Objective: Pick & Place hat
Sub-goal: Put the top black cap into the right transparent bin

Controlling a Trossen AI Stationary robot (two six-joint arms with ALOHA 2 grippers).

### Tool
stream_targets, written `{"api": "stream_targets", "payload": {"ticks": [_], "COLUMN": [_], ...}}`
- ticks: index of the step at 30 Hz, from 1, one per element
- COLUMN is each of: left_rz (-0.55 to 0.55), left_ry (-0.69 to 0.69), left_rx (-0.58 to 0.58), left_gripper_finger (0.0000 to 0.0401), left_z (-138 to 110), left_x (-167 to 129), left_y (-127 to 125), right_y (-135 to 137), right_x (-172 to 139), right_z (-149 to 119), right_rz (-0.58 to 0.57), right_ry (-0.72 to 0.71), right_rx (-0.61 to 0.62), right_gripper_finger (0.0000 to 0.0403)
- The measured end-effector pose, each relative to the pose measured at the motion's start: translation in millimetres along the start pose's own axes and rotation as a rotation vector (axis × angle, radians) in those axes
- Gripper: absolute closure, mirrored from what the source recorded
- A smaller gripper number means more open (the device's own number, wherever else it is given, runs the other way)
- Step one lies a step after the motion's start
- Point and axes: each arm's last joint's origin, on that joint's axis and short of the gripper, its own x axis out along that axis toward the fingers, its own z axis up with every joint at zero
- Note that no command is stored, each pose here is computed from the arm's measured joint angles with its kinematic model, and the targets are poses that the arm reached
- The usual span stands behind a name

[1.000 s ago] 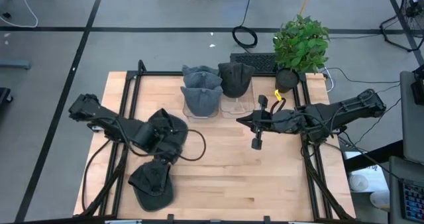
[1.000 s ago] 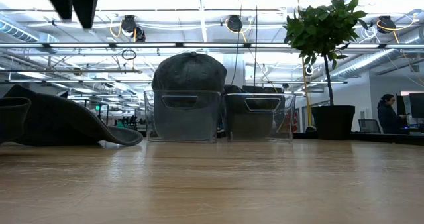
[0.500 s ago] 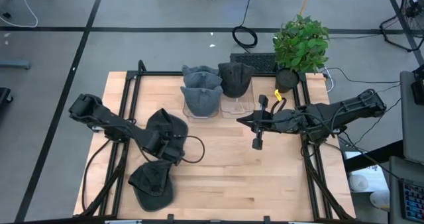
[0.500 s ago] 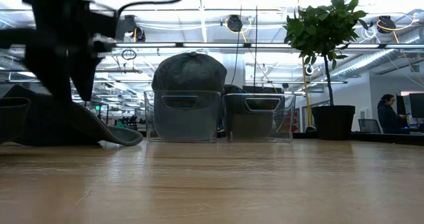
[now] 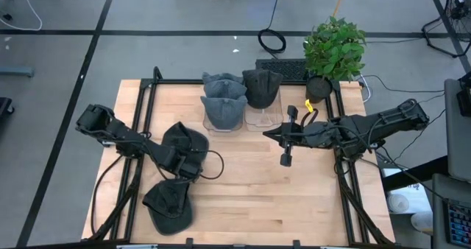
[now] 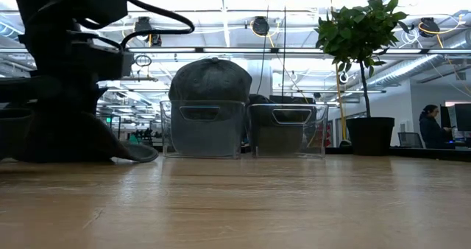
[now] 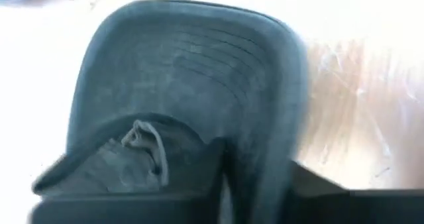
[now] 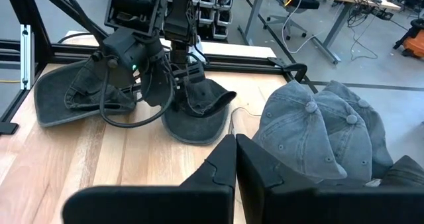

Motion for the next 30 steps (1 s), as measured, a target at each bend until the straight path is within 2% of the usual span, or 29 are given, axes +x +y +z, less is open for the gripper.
{"api": "stream_targets", "payload": {"ticks": [2,3,6,9,13,17,23,30], "left_rz": [-0.023,-0.03,-0.048,-0.087,-0.13,-0.238,-0.282,-0.309], "left_ry": [0.002,-0.001,-0.012,-0.059,-0.161,-0.274,-0.512,-0.762], "left_rx": [-0.014,-0.021,-0.023,0.001,0.043,0.136,0.12,0.025], "left_gripper_finger": [0.0373,0.0383,0.039,0.0393,0.0393,0.0393,0.0393,0.0393], "left_z": [2,2,4,10,24,34,45,48], "left_x": [0,0,-6,-24,-66,-115,-188,-256], "left_y": [1,2,3,6,16,31,56,84], "right_y": [0,0,0,2,1,-1,-4,-11], "right_x": [0,0,0,-3,-10,-19,-37,-51], "right_z": [0,0,0,1,3,6,11,17], "right_rz": [0.0,0.0,0.001,0.011,0.021,0.036,0.063,0.06], "right_ry": [0.0,0.0,-0.001,-0.009,-0.029,-0.062,-0.115,-0.183], "right_rx": [0.018,0.027,0.046,0.048,0.079,0.114,0.131,0.105], "right_gripper_finger": [0.0403,0.0403,0.0403,0.0403,0.0403,0.0403,0.0403,0.0403]}}
